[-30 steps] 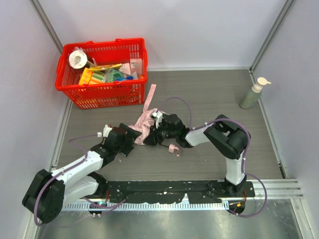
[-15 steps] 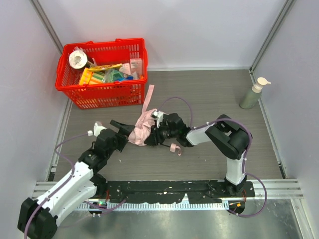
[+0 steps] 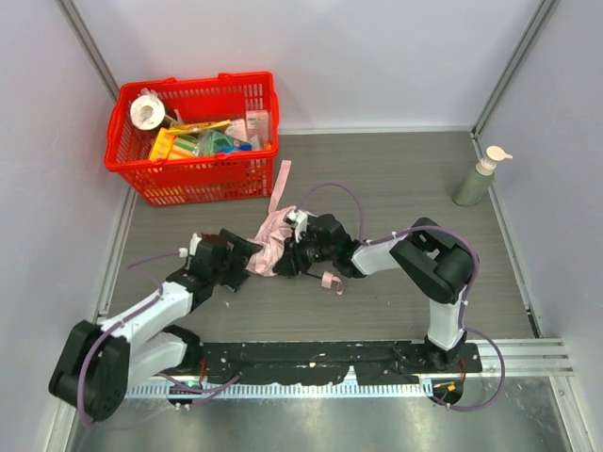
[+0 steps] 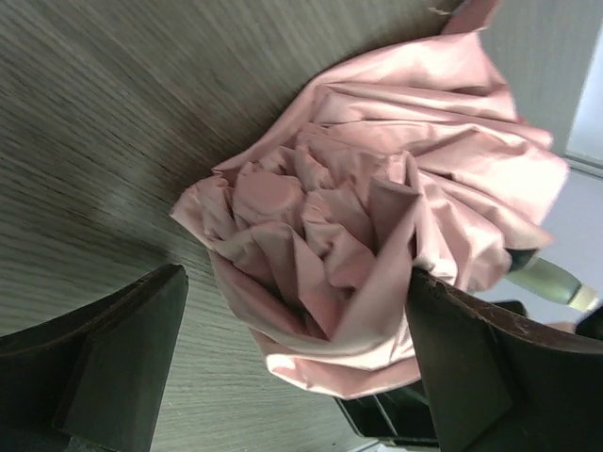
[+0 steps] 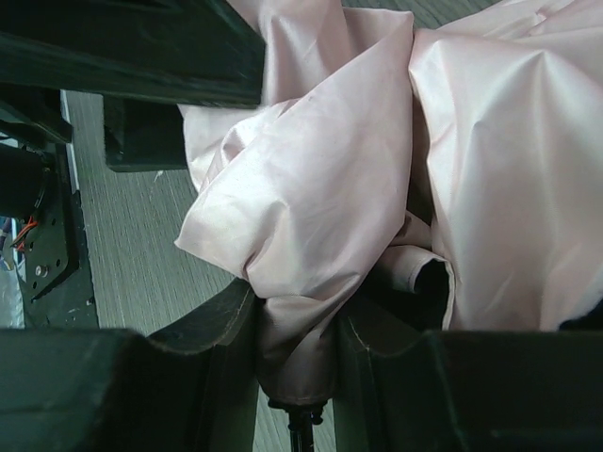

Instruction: Put away the umbrella

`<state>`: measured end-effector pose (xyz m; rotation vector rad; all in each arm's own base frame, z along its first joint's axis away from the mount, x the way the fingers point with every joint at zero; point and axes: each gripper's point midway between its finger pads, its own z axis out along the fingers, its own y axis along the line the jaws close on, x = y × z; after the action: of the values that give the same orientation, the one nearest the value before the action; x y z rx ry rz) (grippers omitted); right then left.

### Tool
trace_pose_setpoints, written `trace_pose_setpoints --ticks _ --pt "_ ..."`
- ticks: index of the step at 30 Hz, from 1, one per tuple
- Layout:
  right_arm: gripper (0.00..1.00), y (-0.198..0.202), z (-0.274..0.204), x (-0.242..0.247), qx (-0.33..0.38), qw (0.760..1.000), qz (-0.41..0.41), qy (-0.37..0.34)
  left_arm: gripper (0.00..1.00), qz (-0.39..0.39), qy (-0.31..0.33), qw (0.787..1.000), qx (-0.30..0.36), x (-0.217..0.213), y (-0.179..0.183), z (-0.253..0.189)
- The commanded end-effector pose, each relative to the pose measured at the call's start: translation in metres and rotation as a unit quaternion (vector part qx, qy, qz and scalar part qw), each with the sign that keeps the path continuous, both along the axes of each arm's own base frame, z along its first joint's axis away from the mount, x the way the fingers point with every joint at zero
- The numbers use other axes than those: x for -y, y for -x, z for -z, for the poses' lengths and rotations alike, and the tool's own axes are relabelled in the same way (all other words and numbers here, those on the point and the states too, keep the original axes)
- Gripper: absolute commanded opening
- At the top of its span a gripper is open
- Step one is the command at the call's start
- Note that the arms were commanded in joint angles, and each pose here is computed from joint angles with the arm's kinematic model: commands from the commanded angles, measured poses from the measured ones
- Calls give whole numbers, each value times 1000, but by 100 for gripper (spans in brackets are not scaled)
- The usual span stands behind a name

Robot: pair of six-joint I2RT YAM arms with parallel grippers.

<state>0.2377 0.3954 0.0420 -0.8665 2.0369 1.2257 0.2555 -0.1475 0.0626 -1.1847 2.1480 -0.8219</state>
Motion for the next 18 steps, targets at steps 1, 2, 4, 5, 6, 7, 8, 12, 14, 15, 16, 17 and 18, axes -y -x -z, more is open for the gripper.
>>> trace_pose_setpoints --ticks 1,2,4,5,6,7,8,12,14,15,16,17,18 --pt "1 26 50 30 -75 993 10 95 100 -1 30 999 -14 16 -14 1" --pt "1 27 50 30 -75 993 7 95 100 -5 17 999 -31 13 -14 13" --pt "1 29 51 30 -76 993 1 94 97 -24 0 998 -58 7 -11 33" --pt "1 29 51 29 -75 993 -2 93 95 -27 -1 997 -65 7 -11 40" --pt "1 31 51 29 -78 993 -7 91 93 -23 -2 997 -67 10 -12 44" --pt "1 32 51 28 -77 993 -11 91 90 -21 -8 997 -70 12 -12 47" --pt "1 33 51 28 -80 993 -15 91 87 -23 -19 996 -79 11 -10 55" --pt "1 34 50 27 -76 992 -28 93 60 -35 -40 993 -103 -1 6 87" --pt "1 35 45 26 -72 993 -35 90 51 -37 -52 994 -93 -8 8 93" --pt "1 36 45 26 -70 993 -38 91 44 -32 -63 994 -85 -10 7 94" --pt "1 36 44 27 -69 993 -39 91 31 -29 -69 994 -80 -11 5 93" --pt "1 36 45 28 -66 992 -41 96 17 -25 -73 994 -74 -11 4 91" --pt "1 35 45 28 -65 992 -39 98 10 -22 -74 995 -68 -11 3 89"
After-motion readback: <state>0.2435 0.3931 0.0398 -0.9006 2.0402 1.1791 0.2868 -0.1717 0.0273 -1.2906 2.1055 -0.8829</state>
